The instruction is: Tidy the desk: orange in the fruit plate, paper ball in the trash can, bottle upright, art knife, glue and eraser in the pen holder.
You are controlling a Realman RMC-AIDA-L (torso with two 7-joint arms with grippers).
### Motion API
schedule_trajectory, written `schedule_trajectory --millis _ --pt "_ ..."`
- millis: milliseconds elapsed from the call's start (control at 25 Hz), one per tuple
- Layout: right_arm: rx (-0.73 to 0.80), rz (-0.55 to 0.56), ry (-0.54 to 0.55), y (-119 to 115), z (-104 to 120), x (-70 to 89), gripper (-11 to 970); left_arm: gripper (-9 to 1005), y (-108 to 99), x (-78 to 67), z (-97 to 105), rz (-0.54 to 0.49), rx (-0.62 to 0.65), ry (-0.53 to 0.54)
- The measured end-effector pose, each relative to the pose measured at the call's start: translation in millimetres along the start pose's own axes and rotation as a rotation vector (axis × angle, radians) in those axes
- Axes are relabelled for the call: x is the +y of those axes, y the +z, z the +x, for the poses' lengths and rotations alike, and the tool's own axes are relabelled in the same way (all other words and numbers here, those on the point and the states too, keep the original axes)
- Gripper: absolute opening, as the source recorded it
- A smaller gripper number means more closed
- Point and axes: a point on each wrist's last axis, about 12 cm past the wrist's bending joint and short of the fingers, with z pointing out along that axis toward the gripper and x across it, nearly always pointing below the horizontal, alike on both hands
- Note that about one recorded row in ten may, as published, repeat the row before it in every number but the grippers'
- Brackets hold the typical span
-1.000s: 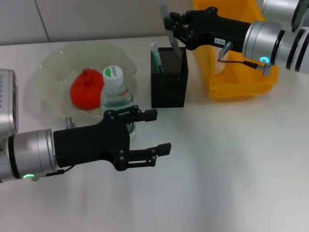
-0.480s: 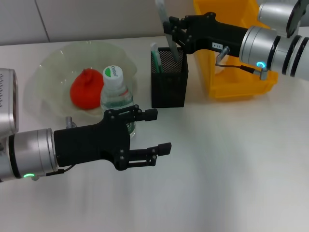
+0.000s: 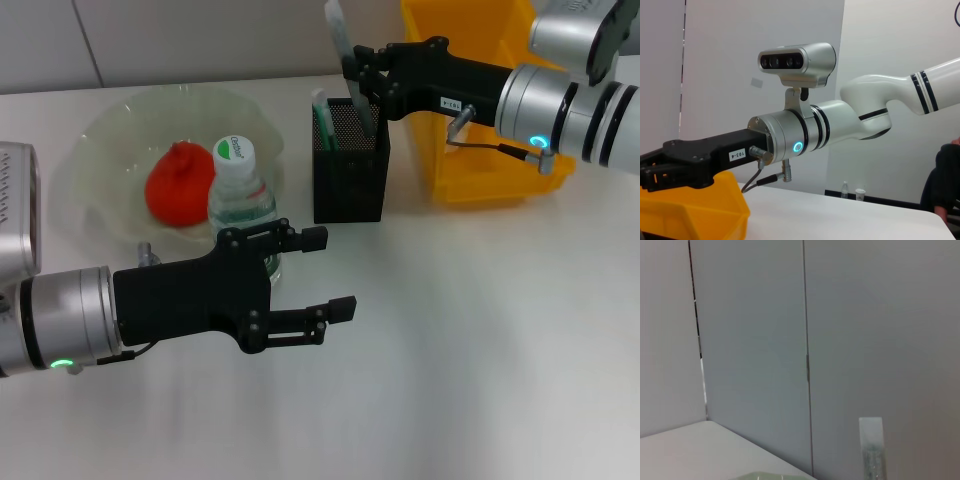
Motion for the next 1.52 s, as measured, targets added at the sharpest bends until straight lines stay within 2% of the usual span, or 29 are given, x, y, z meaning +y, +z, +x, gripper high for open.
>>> schedule_trajectory --millis 920,1320,1520 --pt "0.027 -0.024 -0.016 11 -2 5.1 124 802 0 -0.4 1 0.001 0.001 0.008" --pt "0.021 -0.027 -0.018 11 -3 5.5 164 802 1 0.8 0 0.0 0.0 0.007" --pt "0.01 -0.03 -0.021 9 -4 5.1 326 802 1 1.3 0 -0.001 -0.002 0.008"
